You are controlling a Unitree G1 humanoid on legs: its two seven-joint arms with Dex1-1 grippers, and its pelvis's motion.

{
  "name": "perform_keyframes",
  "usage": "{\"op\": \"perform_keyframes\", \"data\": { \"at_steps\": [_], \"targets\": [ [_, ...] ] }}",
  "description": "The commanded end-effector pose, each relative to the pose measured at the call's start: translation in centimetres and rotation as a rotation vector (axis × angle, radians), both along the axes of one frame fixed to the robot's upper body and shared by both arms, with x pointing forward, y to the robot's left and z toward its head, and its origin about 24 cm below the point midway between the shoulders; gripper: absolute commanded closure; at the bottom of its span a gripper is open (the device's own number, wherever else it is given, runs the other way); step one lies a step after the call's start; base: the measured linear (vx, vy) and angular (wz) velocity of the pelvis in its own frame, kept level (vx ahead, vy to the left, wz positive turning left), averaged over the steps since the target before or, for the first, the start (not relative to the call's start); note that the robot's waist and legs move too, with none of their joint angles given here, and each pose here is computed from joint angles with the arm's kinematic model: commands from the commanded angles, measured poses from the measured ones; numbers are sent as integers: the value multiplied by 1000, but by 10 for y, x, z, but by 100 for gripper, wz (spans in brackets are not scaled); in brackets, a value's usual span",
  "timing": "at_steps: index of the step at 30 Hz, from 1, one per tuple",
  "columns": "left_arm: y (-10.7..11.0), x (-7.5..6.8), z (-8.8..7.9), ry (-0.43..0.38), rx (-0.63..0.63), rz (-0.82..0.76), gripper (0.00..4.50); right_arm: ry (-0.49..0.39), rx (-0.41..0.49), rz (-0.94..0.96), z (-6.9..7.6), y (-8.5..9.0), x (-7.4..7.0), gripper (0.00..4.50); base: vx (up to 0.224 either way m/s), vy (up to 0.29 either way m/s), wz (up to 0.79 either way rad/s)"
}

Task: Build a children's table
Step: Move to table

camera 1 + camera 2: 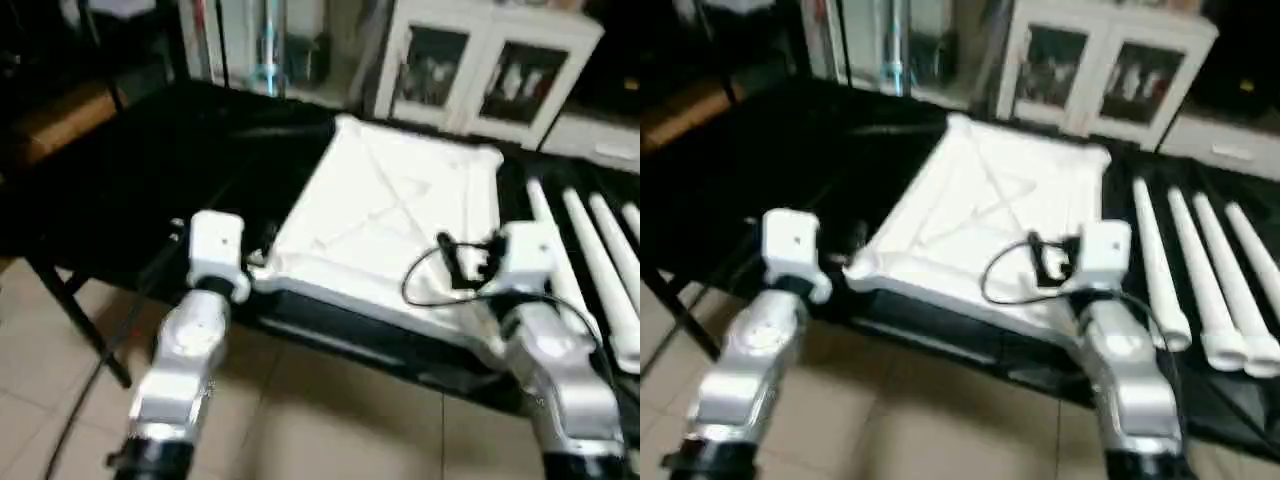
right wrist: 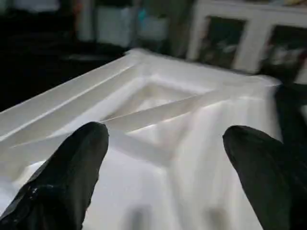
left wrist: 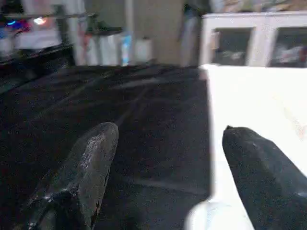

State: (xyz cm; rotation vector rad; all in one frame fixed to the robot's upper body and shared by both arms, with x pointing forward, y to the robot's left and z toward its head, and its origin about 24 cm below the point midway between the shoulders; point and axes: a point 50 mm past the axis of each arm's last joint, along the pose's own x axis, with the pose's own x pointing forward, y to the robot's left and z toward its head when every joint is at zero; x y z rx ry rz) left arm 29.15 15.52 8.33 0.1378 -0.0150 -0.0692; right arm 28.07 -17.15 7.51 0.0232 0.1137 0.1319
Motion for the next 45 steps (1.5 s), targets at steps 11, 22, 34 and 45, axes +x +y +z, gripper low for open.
{"op": "perform_keyframes", "data": {
  "at_steps": [11, 22, 34, 45],
  "targets": [
    [-3, 2, 8, -47, 67, 1, 60, 40, 31, -64, -1, -8, -3, 30, -12, -97, 5],
    [-15, 13, 11, -24, 29, -39, 60, 44, 17, -111, 2, -17, -1, 30, -50, -113, -38],
    [-5, 5, 14, -37, 5, -80, 60, 70, 48, -38, -6, 6, -8, 30, -26, 43, -3],
    [-13, -19, -3, 16, -10, -86, 60, 134, 18, 78, -14, 12, 0, 30, 41, -13, -18]
  ]
}}
